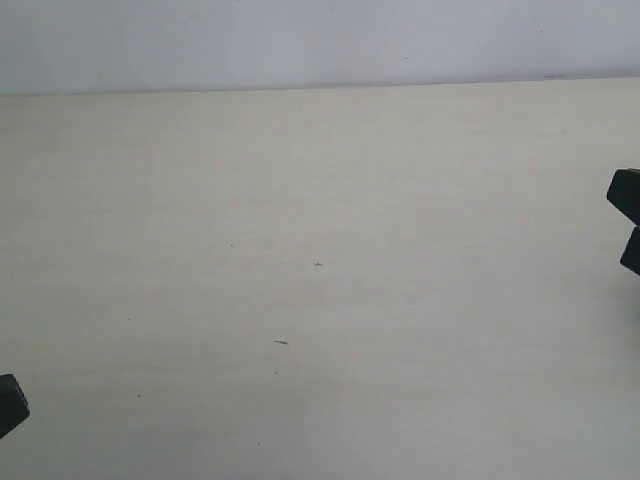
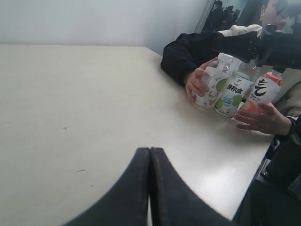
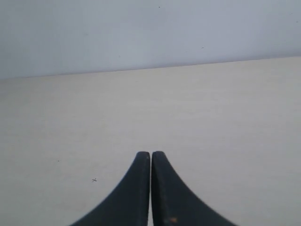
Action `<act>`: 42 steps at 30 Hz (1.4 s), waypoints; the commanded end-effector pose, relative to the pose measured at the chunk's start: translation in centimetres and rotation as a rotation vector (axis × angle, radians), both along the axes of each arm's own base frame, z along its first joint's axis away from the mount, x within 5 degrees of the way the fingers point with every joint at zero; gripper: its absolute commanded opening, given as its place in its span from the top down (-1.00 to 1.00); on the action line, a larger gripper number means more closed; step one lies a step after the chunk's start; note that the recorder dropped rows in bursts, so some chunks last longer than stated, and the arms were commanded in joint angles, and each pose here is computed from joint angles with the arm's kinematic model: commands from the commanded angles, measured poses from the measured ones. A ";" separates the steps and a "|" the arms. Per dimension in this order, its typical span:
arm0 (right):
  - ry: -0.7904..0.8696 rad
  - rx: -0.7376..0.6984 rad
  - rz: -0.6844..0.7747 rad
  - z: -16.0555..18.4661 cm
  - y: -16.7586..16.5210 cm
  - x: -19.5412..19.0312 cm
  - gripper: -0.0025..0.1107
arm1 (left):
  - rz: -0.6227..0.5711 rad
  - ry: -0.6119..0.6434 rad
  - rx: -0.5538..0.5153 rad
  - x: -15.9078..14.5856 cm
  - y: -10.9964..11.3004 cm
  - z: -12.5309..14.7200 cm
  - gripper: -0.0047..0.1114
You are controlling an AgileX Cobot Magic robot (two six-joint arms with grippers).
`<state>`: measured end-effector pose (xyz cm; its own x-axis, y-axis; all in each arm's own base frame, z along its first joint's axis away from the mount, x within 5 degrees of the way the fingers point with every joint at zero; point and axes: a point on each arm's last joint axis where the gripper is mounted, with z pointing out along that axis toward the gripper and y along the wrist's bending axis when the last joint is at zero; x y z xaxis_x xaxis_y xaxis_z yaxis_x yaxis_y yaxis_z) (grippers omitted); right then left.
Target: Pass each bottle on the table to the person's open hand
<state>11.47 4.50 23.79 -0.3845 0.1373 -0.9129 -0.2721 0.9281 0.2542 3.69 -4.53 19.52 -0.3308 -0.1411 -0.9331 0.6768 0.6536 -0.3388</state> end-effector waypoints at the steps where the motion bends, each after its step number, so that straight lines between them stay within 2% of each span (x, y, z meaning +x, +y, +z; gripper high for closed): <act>1: -0.014 0.011 -0.004 0.1 0.0 0.0 0.93 | 0.006 -0.009 -0.007 0.0 0.1 0.1 0.92; 11: -0.010 0.022 -0.007 0.1 0.0 0.0 0.93 | 0.006 -0.009 -0.007 0.0 0.1 0.1 0.92; 17: -0.045 0.033 -0.026 -0.1 -0.9 -1.6 0.93 | 0.006 -0.009 -0.007 0.0 0.1 0.1 0.92; 22: -0.176 -0.094 -0.084 -4.1 -2.6 -4.0 0.93 | 0.006 -0.009 -0.007 0.0 0.1 0.1 0.92; 28: -0.338 -0.061 -0.209 -3.3 -3.7 -5.7 0.93 | 0.006 -0.009 -0.007 0.0 0.1 0.1 0.92; 42: -0.310 -0.061 -0.242 -3.6 -3.9 -5.9 0.93 | 0.006 -0.009 -0.007 0.0 0.1 0.1 0.92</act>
<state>5.64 0.63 20.32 -0.0518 0.1353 -0.9895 -0.1045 0.9846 0.1401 3.69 -4.53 19.52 -0.3308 -0.1411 -0.9331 0.6768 0.6536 -0.3388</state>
